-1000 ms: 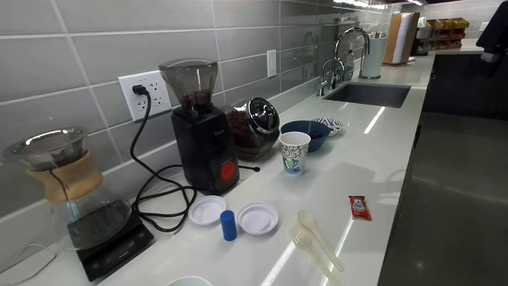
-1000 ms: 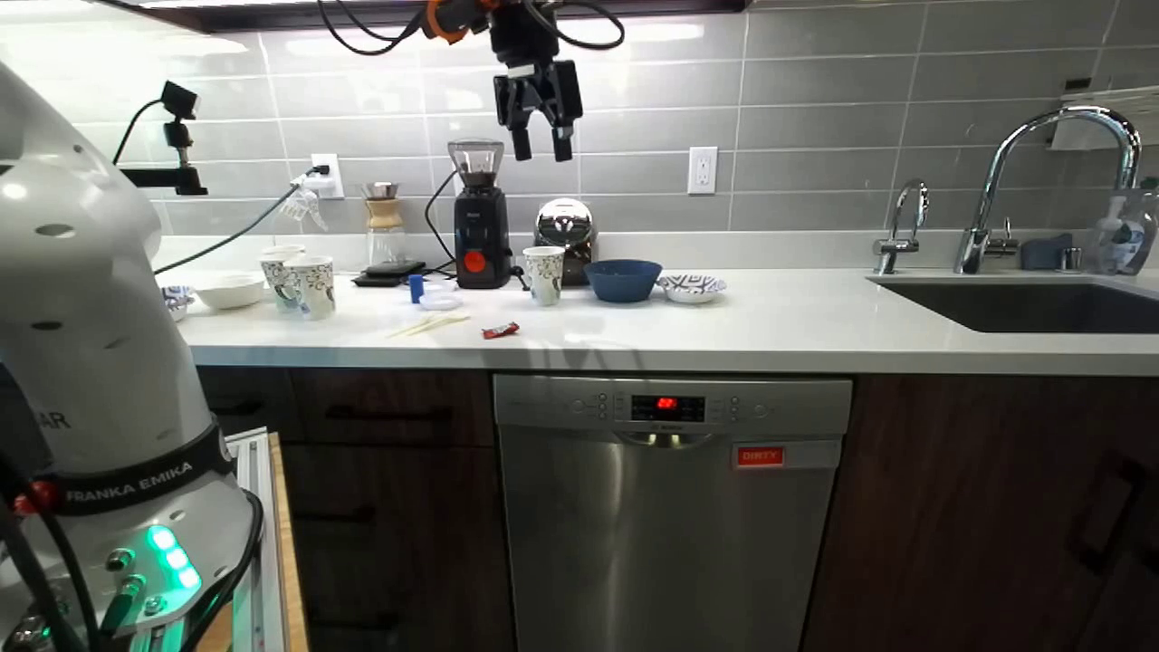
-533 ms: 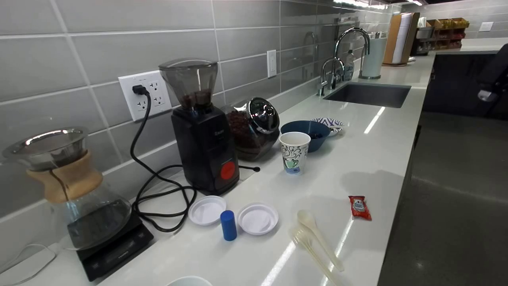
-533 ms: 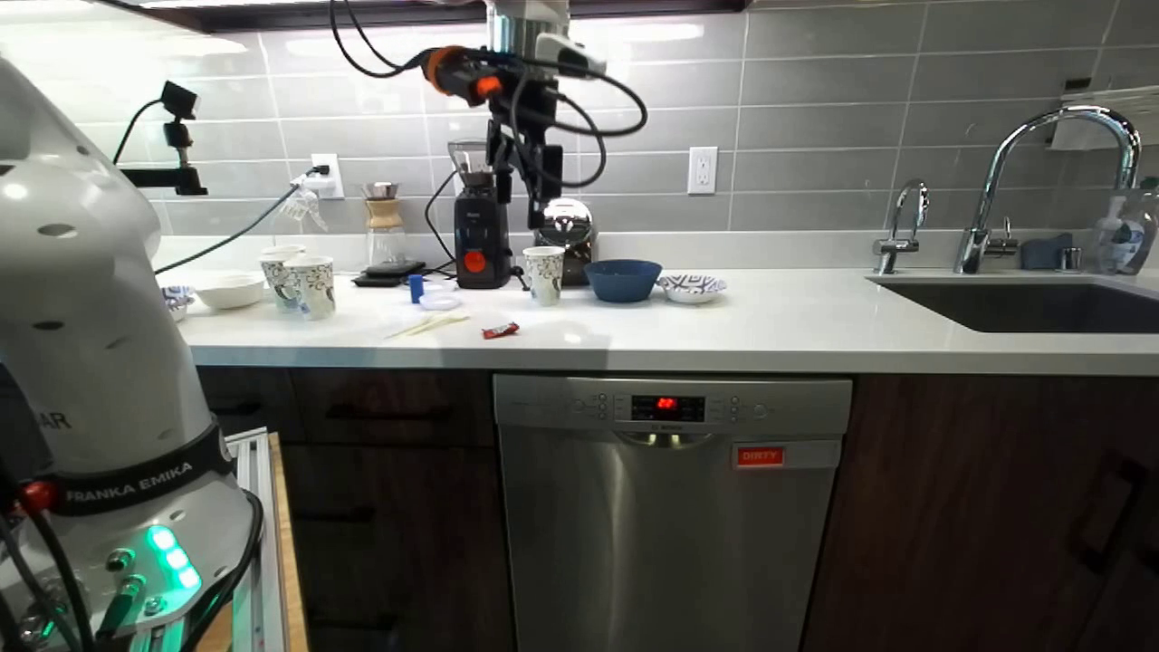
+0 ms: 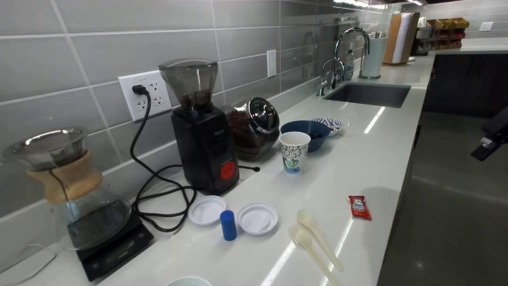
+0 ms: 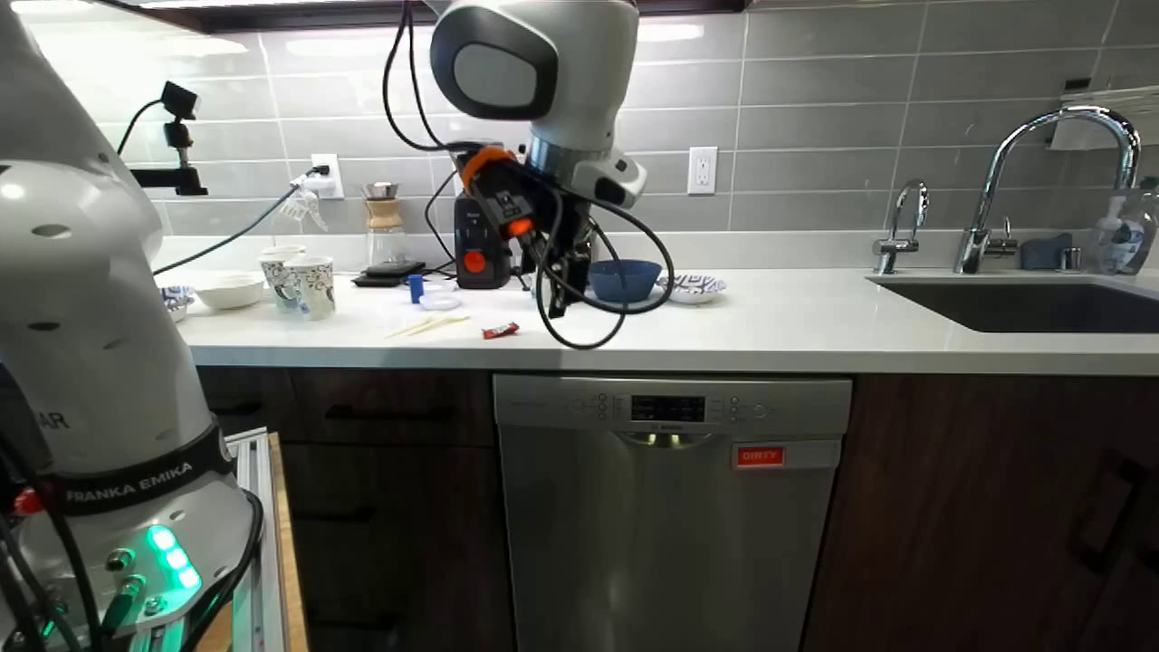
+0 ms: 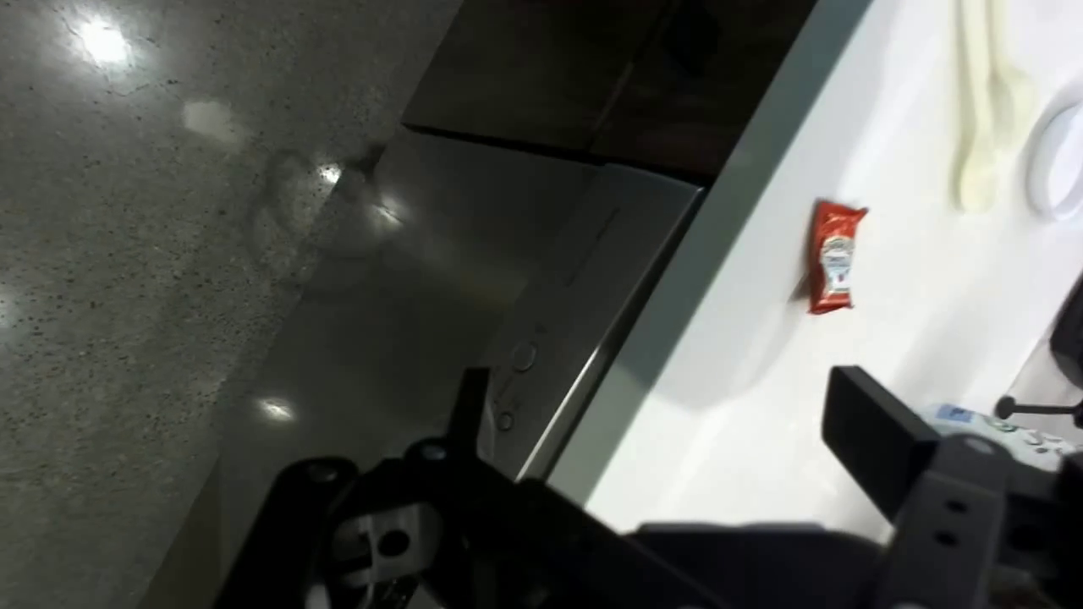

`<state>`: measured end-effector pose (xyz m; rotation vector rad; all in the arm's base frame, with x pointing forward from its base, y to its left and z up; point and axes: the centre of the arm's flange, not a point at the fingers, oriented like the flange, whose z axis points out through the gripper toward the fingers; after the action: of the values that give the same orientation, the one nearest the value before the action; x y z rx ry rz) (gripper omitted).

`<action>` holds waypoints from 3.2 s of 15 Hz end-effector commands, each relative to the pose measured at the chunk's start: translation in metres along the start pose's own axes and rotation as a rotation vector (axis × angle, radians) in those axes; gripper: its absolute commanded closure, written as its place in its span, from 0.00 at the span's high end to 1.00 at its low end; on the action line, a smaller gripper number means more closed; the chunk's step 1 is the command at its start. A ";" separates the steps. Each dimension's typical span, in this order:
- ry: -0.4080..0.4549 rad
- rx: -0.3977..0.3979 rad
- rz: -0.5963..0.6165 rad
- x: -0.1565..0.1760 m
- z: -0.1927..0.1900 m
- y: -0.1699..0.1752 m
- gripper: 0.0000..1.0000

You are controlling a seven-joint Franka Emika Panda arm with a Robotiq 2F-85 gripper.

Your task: Press the power button on the dish washing machine

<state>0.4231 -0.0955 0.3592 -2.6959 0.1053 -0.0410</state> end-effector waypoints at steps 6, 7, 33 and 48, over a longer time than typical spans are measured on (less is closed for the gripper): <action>-0.005 -0.076 0.052 0.008 0.050 0.057 1.00; -0.015 -0.080 0.056 0.008 0.055 0.061 1.00; -0.066 0.421 0.160 0.098 0.189 0.172 0.00; -0.001 0.488 0.217 0.128 0.228 0.167 0.00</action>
<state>0.5392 -0.1603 0.0900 -2.2153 0.3145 0.0228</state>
